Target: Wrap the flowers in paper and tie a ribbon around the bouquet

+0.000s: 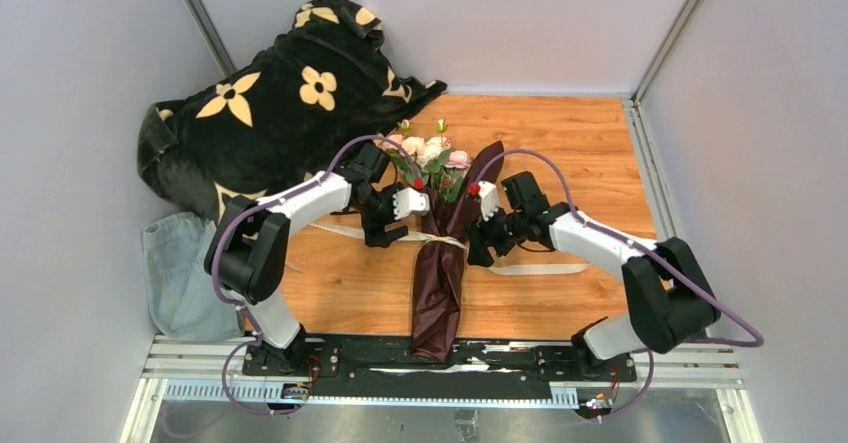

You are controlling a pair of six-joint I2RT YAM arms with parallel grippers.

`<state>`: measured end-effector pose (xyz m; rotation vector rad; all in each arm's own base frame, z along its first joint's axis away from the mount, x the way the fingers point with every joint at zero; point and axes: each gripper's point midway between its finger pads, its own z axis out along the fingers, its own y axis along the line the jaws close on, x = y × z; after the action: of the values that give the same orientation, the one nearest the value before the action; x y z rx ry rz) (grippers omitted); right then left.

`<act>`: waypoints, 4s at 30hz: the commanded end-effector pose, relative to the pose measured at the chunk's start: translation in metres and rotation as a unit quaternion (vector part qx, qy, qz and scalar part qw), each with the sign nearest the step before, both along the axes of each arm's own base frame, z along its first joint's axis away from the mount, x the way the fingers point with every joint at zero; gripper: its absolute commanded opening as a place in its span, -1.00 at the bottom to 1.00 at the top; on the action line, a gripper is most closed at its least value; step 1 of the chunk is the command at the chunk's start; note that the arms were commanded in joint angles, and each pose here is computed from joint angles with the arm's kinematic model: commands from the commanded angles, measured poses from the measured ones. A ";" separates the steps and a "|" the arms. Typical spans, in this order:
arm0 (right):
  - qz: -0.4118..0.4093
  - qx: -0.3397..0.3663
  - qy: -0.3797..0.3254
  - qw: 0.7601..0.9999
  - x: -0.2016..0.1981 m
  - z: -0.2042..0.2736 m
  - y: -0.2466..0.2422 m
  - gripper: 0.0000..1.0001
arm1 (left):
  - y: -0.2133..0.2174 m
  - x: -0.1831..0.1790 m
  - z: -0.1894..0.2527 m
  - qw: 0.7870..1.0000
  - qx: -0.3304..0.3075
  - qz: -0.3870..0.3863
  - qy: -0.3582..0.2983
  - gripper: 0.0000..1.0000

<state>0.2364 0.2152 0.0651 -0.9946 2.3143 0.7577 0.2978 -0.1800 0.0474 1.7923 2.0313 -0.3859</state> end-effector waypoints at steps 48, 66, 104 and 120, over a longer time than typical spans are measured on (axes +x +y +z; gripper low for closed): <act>-0.319 0.074 0.075 0.942 0.045 0.009 -0.117 -1.00 | 0.207 0.080 0.044 0.896 0.026 0.431 -0.106 -1.00; -0.267 0.051 0.108 0.956 0.015 0.007 -0.080 -1.00 | 0.141 0.073 0.136 0.914 -0.113 0.378 -0.095 -1.00; -0.069 0.229 0.166 0.957 -0.004 0.031 0.023 -1.00 | -0.147 0.051 0.011 0.988 -0.073 -0.100 -0.091 0.92; -0.350 0.188 0.122 0.910 0.044 -0.001 -0.096 -1.00 | -0.066 -0.001 -0.022 0.986 0.086 -0.144 -0.028 -1.00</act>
<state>0.2794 0.1664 0.1008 -0.1644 2.2484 1.1613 0.3055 -0.2918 0.0266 2.0589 1.7816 -0.3891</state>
